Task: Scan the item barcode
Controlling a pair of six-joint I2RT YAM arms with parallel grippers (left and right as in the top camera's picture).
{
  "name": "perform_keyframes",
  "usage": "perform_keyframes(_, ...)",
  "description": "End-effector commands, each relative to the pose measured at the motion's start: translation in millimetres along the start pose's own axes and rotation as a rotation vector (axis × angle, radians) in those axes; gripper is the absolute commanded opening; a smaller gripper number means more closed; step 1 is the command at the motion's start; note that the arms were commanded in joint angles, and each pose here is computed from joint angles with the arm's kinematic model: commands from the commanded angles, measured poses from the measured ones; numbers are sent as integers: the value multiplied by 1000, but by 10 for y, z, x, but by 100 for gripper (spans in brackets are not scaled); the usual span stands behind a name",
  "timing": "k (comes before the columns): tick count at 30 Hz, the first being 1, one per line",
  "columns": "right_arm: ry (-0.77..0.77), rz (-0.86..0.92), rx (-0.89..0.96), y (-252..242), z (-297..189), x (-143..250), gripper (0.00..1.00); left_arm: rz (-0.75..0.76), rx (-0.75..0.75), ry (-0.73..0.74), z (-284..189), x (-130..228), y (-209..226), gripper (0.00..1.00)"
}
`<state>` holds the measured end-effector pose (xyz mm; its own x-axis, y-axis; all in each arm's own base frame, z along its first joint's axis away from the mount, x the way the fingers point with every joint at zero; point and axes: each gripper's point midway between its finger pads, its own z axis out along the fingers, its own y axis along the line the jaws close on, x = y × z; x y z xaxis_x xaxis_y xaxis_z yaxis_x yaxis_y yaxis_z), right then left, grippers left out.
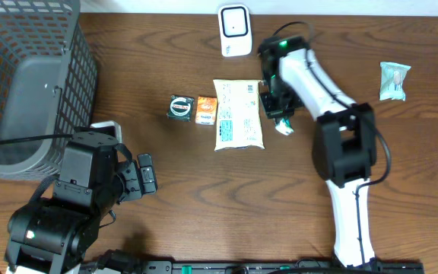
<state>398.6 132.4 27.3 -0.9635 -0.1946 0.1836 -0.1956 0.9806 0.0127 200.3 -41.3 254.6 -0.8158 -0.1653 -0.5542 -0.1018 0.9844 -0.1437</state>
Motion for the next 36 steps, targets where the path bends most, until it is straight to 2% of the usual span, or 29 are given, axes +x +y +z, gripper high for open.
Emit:
perform_keyframes(1,-93,-199,-494,395,-456,-9,1,1,-1,-3,-4,-1,6,97)
perform_keyframes(5,-136,-222,-787,389,-496,31,1,1,-1,-3,-4,-1,6,98)
perform_keyframes(8,-140,-173,-876,257,-343,77,1,1,-1,-3,-4,-1,6,98)
perform_keyframes(10,-140,-127,-882,95,-182,101,2,1,-1,-3,-4,-1,6,98)
perform_keyframes(15,-116,57,-865,-377,28,157,13,1,-1,-3,-4,-1,6,98)
perform_keyframes(17,-97,145,-822,-606,71,174,23,1,-1,-3,-4,-1,6,98)
perform_keyframes(22,-88,227,-816,-876,-137,209,31,1,-1,-3,-4,-1,6,98)
perform_keyframes(25,-81,215,-811,-908,-298,239,33,1,-1,-3,-4,-1,6,98)
perform_keyframes(29,-72,132,-808,-776,-327,279,47,1,-1,-3,-4,-1,6,98)
perform_keyframes(33,-64,90,-782,-606,-179,239,48,1,-1,-3,-4,-1,6,98)
perform_keyframes(36,-27,144,-686,-621,48,223,47,1,-1,-3,-4,-1,6,98)
